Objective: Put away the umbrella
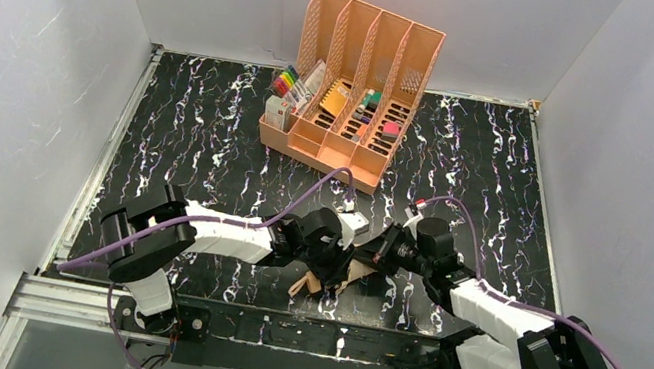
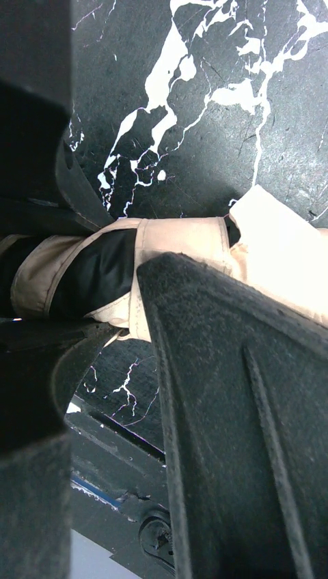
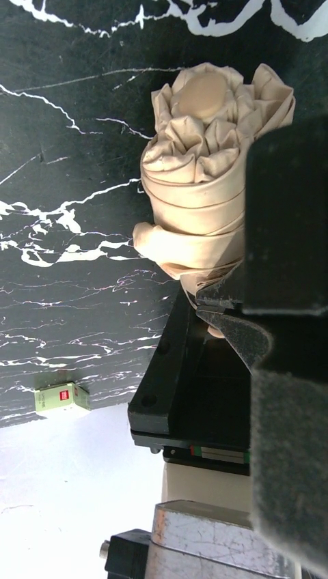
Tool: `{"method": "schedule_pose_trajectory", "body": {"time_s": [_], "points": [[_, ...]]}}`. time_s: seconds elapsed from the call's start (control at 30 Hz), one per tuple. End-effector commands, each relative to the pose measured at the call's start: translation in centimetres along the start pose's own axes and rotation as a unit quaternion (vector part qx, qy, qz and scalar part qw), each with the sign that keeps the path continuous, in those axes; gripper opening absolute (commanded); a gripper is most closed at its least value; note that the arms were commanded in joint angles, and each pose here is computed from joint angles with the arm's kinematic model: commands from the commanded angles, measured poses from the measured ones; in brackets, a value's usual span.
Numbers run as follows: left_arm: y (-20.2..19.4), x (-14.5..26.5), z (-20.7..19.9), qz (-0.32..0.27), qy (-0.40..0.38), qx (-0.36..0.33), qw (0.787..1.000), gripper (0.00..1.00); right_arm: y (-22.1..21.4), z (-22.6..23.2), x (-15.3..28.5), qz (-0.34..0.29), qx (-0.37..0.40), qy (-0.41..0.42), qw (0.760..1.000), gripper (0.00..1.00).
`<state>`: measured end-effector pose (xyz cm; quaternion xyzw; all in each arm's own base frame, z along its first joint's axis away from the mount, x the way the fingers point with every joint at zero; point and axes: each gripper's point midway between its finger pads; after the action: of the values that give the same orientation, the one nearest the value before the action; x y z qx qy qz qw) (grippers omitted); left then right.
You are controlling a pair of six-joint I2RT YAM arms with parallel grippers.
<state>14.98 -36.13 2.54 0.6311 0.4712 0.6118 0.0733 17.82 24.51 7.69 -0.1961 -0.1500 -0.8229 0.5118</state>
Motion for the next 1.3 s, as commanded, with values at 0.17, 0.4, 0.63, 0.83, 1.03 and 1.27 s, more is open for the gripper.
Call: {"method": "schedule_pose_trajectory", "body": {"time_s": [0.17, 0.4, 0.63, 0.83, 1.03, 1.27], "points": [[-5.3, 0.6, 0.9, 0.094, 0.017, 0.0, 0.995, 0.0, 0.5, -3.5, -0.5, -0.026, 0.01, -0.098, 0.995, 0.0], [-4.4, 1.9, 2.0, 0.082, 0.045, -0.037, 0.995, 0.0, 1.6, -7.7, 1.2, -0.067, 0.039, -0.209, 0.975, 0.0], [-1.2, 3.8, 1.4, 0.048, 0.021, -0.138, 0.989, 0.0, 5.1, -3.2, 2.5, -0.148, 0.098, -0.168, 0.97, 0.0], [1.1, 4.5, 2.9, 0.04, 0.023, -0.205, 0.978, 0.5, 7.8, 0.0, 5.1, -0.203, 0.164, -0.186, 0.947, 0.0], [1.8, 4.6, 5.7, 0.062, 0.038, -0.192, 0.979, 0.83, 7.3, -0.9, 5.6, -0.182, 0.187, -0.207, 0.943, 0.04], [4.2, 9.6, 6.3, 0.003, 0.095, -0.153, 0.984, 0.86, 7.1, -1.5, 5.8, -0.167, 0.211, -0.221, 0.937, 0.09]]}}
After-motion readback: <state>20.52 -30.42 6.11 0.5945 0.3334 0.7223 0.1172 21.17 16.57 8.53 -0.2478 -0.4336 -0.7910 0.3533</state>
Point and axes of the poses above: each gripper's point midway between its finger pads, its own x axis back along the fingers, its own z axis along the line the jaws close on, y = z × x, and after that the axes turned 10 degrees about -x, right-handed
